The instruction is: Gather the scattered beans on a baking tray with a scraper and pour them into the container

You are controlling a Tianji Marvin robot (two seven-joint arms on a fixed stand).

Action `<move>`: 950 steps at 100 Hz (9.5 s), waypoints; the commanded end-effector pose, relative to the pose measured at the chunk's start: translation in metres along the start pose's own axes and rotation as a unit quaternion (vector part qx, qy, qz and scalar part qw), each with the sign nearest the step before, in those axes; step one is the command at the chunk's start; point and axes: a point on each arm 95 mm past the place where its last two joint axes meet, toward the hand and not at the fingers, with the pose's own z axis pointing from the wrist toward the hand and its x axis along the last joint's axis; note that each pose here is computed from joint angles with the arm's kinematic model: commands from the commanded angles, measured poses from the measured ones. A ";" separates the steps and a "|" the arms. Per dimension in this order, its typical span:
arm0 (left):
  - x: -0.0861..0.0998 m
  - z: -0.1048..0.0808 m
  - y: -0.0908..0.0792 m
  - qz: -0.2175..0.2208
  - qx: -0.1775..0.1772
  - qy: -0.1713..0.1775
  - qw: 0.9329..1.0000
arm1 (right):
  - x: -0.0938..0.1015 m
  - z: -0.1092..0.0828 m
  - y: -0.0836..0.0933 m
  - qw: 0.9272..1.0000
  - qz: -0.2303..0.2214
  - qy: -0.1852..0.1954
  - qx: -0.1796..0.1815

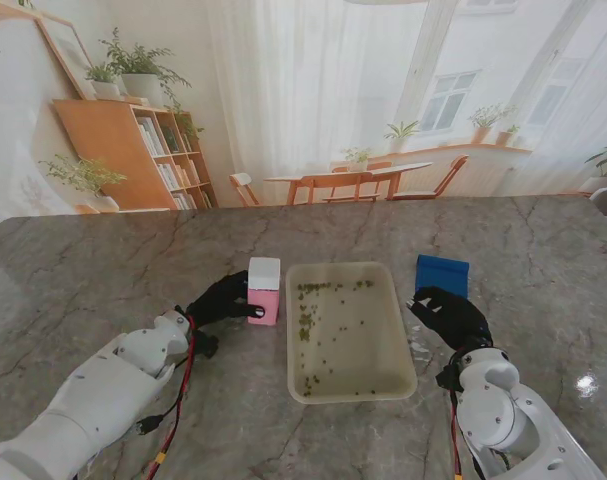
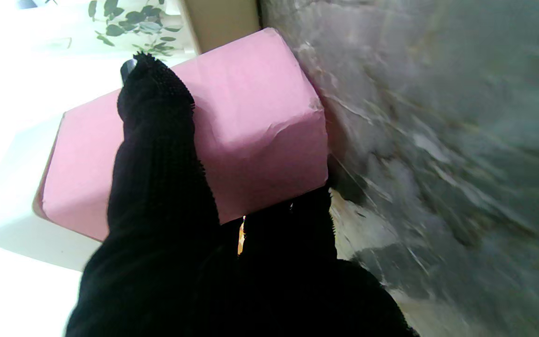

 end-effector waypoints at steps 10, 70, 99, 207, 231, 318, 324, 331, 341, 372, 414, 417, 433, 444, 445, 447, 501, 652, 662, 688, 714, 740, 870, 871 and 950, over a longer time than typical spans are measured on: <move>0.000 -0.007 0.021 -0.001 0.001 0.000 1.000 | 0.001 -0.001 -0.002 1.000 0.007 0.001 0.001; 0.076 -0.035 -0.001 0.114 0.096 0.080 0.986 | 0.027 -0.007 0.008 0.996 0.034 0.045 -0.067; 0.110 -0.031 0.017 0.208 0.056 0.111 0.970 | 0.071 -0.007 0.021 0.986 0.048 0.139 -0.072; 0.121 -0.036 0.040 0.216 0.041 0.119 0.968 | 0.174 0.027 0.018 0.887 -0.144 0.432 0.073; 0.122 -0.035 0.043 0.213 0.038 0.123 0.968 | 0.178 0.034 0.022 0.868 -0.175 0.462 0.045; 0.120 -0.042 0.041 0.200 0.051 0.114 0.972 | 0.195 0.038 0.035 0.776 -0.256 0.577 -0.011; 0.119 -0.042 0.041 0.202 0.050 0.112 0.972 | 0.194 0.037 0.037 0.779 -0.250 0.575 -0.009; 0.119 -0.042 0.040 0.204 0.049 0.109 0.972 | 0.193 0.035 0.038 0.791 -0.228 0.568 0.000; 0.118 -0.043 0.040 0.208 0.049 0.106 0.971 | 0.193 0.032 0.038 0.820 -0.186 0.542 0.001; 0.117 -0.043 0.040 0.217 0.050 0.104 0.969 | 0.201 0.024 0.026 0.902 -0.175 0.392 0.054; 0.116 -0.045 0.039 0.212 0.054 0.103 0.970 | 0.215 0.021 0.020 0.894 -0.233 0.375 0.073; 0.115 -0.045 0.039 0.212 0.054 0.103 0.970 | 0.215 0.022 0.020 0.892 -0.233 0.380 0.069; 0.115 -0.045 0.039 0.212 0.054 0.101 0.971 | 0.217 0.025 0.021 0.885 -0.233 0.399 0.057; 0.114 -0.045 0.039 0.212 0.053 0.100 0.971 | 0.218 0.026 0.024 0.878 -0.233 0.416 0.051; 0.114 -0.045 0.039 0.212 0.053 0.100 0.971 | 0.218 0.027 0.024 0.877 -0.232 0.418 0.050; 0.114 -0.045 0.039 0.212 0.053 0.100 0.971 | 0.218 0.027 0.024 0.876 -0.230 0.420 0.049; 0.114 -0.046 0.039 0.204 0.054 0.098 0.972 | 0.219 0.037 0.033 0.797 -0.256 0.547 0.007; 0.113 -0.048 0.038 0.207 0.060 0.092 0.972 | 0.208 0.028 0.033 0.826 -0.330 0.456 0.030; 0.114 -0.051 0.036 0.208 0.061 0.091 0.972 | 0.209 0.030 0.034 0.817 -0.333 0.470 0.008; 0.115 -0.052 0.037 0.206 0.063 0.091 0.972 | 0.211 0.036 0.035 0.789 -0.336 0.513 -0.037; 0.115 -0.053 0.037 0.204 0.063 0.090 0.973 | 0.211 0.037 0.039 0.758 -0.351 0.548 -0.045; 0.114 -0.054 0.037 0.205 0.062 0.085 0.973 | 0.209 0.033 0.044 0.745 -0.363 0.559 -0.031; 0.110 -0.053 0.036 0.208 0.060 0.082 0.973 | 0.220 0.038 0.018 0.874 -0.241 0.418 0.063; 0.110 -0.053 0.036 0.208 0.060 0.082 0.973 | 0.220 0.038 0.018 0.873 -0.241 0.419 0.063; 0.110 -0.054 0.034 0.158 0.073 0.092 0.981 | 0.219 0.047 0.024 0.813 -0.247 0.528 0.000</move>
